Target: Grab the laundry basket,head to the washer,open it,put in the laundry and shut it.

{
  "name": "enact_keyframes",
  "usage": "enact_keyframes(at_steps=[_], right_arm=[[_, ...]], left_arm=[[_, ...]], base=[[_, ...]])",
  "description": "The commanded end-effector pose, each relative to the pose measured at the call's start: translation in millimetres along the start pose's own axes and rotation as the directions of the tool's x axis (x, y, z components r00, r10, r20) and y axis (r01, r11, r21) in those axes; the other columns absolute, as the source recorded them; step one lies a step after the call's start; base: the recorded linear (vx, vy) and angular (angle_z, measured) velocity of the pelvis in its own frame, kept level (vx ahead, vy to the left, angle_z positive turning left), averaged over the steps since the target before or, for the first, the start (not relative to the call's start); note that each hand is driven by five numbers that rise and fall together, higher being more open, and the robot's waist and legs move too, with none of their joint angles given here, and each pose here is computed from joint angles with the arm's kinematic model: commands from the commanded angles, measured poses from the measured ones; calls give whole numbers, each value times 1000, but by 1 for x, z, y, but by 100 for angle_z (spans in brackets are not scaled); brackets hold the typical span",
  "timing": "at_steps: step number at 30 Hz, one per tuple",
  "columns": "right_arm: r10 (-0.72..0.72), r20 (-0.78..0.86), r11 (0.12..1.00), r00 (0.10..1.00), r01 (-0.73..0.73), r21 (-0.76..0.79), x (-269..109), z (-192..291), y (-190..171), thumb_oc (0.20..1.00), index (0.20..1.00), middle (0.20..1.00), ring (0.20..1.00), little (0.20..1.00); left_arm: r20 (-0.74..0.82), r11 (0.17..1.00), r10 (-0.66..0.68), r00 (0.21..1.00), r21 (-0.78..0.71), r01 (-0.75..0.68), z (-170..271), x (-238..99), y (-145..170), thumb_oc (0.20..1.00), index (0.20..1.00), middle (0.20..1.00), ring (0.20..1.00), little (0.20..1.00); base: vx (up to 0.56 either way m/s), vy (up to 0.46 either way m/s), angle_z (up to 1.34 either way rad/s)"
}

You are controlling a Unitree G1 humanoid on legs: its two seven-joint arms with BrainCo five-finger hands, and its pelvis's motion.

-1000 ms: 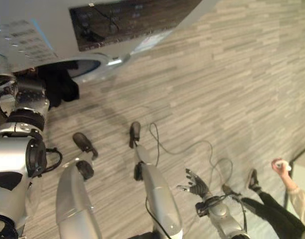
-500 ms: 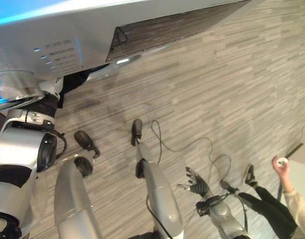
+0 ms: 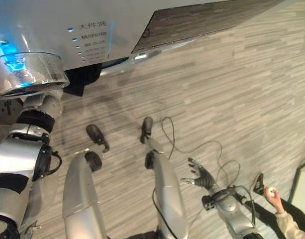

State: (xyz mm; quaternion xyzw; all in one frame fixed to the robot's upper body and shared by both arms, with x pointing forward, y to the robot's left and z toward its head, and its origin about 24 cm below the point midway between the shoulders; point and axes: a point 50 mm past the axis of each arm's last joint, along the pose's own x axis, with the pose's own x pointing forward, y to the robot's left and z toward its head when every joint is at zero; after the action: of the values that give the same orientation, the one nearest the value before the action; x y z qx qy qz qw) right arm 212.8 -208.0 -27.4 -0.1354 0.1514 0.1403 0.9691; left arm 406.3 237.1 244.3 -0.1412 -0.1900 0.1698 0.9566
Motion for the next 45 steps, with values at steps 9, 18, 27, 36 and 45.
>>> enact_keyframes(at_steps=[9,18,27,36,45], right_arm=[[-93,7,995,996,94,-42,-13,-10,-4,1000,1000,1000,1000,1000],[-140,14,989,990,140,-56,-15,-9,-7,1000,1000,1000,1000,1000],[-121,-2,986,993,120,-118,-14,-4,-17,1000,1000,1000,1000,1000],[-98,-11,988,995,96,-124,-7,3,-25,1000,1000,1000,1000,1000],[-95,-51,990,994,89,-109,-17,-8,-24,1000,1000,1000,1000,1000]], left_arm=[[105,946,151,983,274,-175,-46,-47,37,1000,1000,1000,1000,1000],[5,982,140,990,129,-140,-83,-91,35,1000,1000,1000,1000,1000],[-386,950,146,911,-203,-239,-139,-96,21,1000,1000,1000,1000,1000],[-482,827,173,859,-403,-393,-130,-69,24,1000,1000,1000,1000,1000],[-303,766,294,907,-493,-413,-57,-18,45,1000,1000,1000,1000,1000]], base=[[4,-33,12],[-10,-25,13],[-19,16,1],[-3,51,-11],[14,9,-6]])
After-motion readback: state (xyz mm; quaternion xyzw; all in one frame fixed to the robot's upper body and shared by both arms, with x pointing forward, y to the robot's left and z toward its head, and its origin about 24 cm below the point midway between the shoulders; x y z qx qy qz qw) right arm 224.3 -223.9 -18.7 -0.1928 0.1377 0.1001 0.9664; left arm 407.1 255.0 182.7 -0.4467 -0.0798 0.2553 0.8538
